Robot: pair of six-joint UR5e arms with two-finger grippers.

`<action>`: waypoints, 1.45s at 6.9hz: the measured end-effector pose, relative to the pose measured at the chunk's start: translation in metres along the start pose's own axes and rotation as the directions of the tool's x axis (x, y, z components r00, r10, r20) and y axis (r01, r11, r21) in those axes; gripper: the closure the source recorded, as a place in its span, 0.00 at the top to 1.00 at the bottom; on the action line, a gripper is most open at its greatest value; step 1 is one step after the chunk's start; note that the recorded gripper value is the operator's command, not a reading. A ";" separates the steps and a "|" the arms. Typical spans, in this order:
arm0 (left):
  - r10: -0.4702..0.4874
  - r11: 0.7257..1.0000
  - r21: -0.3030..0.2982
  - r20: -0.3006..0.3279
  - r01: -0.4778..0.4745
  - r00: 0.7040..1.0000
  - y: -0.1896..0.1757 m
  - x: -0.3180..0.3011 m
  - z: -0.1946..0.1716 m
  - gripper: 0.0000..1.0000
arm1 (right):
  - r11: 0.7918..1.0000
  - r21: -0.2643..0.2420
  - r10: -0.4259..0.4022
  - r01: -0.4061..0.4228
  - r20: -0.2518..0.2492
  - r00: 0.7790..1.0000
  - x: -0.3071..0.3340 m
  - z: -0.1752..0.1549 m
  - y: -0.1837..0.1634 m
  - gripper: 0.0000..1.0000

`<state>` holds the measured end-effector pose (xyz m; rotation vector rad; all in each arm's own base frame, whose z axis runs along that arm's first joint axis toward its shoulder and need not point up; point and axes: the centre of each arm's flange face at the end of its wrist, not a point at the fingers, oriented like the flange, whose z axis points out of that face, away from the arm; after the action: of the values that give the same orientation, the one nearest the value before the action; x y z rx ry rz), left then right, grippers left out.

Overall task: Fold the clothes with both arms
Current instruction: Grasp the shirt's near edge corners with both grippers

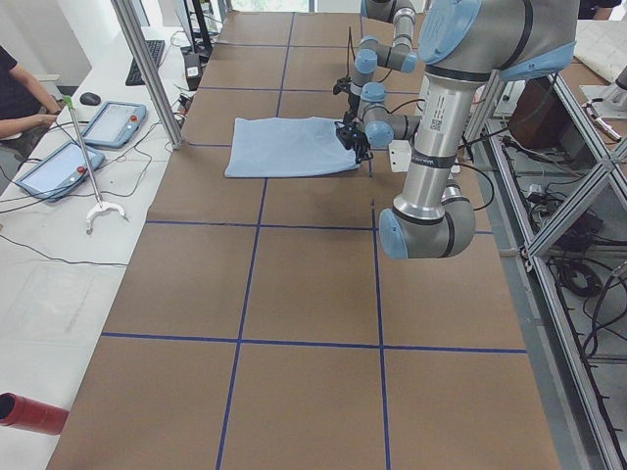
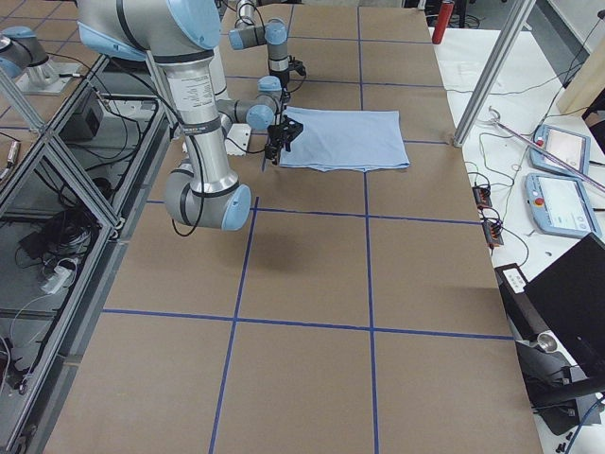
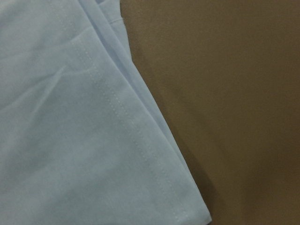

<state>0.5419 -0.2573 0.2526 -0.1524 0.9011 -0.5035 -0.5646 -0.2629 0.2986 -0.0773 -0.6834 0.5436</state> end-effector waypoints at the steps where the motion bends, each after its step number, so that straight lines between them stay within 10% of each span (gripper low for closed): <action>1: 0.000 1.000 0.000 0.000 0.000 1.000 0.000 0.000 0.000 0.00 | 1.000 0.001 0.000 0.000 -0.002 1.000 0.000 0.001 0.000 1.00; 2: 0.000 1.000 0.000 0.000 0.000 1.000 0.000 0.000 0.000 0.00 | 1.000 0.000 0.000 0.000 -0.002 1.000 0.000 0.001 0.000 0.98; 5: 0.000 1.000 0.002 0.000 0.000 1.000 -0.001 0.000 0.000 0.00 | 1.000 -0.009 0.000 0.000 0.026 1.000 -0.002 0.000 0.001 0.21; 10: -0.004 1.000 0.006 -0.002 0.004 1.000 -0.004 0.000 -0.001 0.00 | 1.000 -0.017 0.002 -0.001 0.056 0.998 -0.010 -0.009 0.000 0.00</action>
<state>0.5398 -0.2606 0.2529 -0.1482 0.9018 -0.5099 -0.5656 -0.2669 0.2853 -0.0788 -0.7431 0.5430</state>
